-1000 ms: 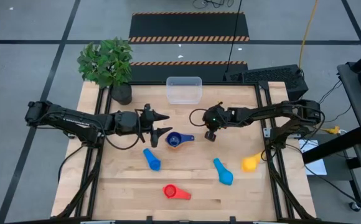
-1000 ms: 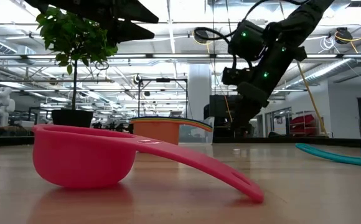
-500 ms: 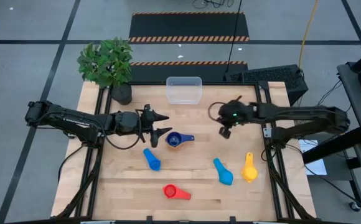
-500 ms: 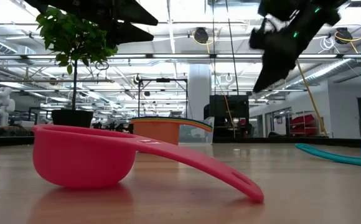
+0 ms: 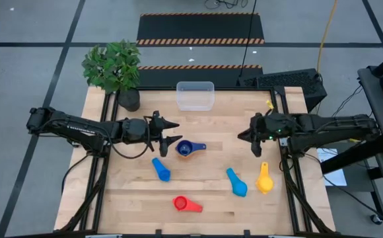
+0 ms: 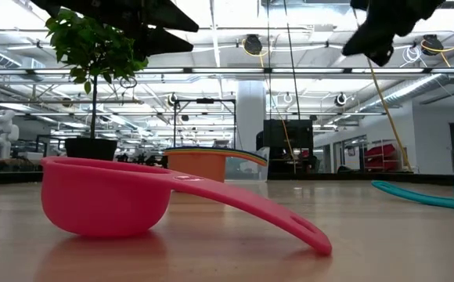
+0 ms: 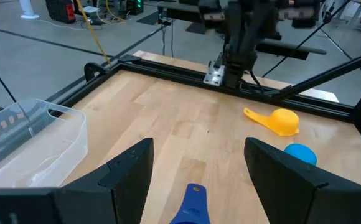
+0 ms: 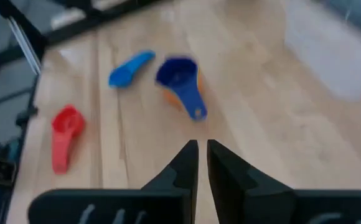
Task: Nest measuring cups in basket
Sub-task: Stack the yellow measuring cup on top of the dark blue measuring cup
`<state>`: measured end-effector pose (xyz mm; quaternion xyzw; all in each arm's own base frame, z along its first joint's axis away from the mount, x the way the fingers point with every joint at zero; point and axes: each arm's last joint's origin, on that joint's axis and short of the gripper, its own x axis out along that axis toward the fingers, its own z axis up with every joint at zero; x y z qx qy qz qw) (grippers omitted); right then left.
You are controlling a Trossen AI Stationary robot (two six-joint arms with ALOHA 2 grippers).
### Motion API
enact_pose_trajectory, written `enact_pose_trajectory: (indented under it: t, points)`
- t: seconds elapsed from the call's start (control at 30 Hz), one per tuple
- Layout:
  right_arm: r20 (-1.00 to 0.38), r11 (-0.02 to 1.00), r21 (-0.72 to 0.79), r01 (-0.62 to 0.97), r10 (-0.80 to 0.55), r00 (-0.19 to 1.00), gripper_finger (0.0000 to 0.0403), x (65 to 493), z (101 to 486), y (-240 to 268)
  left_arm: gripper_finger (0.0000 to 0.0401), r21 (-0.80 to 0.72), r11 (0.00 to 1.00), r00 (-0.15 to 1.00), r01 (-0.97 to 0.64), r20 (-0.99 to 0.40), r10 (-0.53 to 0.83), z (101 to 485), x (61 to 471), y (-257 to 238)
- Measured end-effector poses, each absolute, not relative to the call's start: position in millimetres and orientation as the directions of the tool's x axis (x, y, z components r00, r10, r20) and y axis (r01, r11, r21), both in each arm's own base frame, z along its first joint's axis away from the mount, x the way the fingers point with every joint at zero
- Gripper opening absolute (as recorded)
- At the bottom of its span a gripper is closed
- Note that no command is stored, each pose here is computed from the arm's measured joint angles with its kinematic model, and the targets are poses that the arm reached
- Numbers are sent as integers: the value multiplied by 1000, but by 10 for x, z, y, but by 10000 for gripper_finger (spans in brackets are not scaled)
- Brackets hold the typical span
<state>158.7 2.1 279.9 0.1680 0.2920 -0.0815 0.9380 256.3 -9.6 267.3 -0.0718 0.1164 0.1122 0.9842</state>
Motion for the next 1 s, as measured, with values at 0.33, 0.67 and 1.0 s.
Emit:
enact_pose_trajectory:
  t: [0.33,0.67,1.0]
  points:
    - [-888,897,295,330,130,440,62,1574,2375,75,255,-126,964,951,-233,-237,199,2680,2565,-98]
    - [-971,933,238,270,238,33,176,1726,1953,81,255,-137,968,960,-212,-214,180,2704,2571,-103]
    - [-957,956,278,95,284,-57,281,1719,1796,91,255,-171,978,965,-122,-250,77,2672,2568,-134]
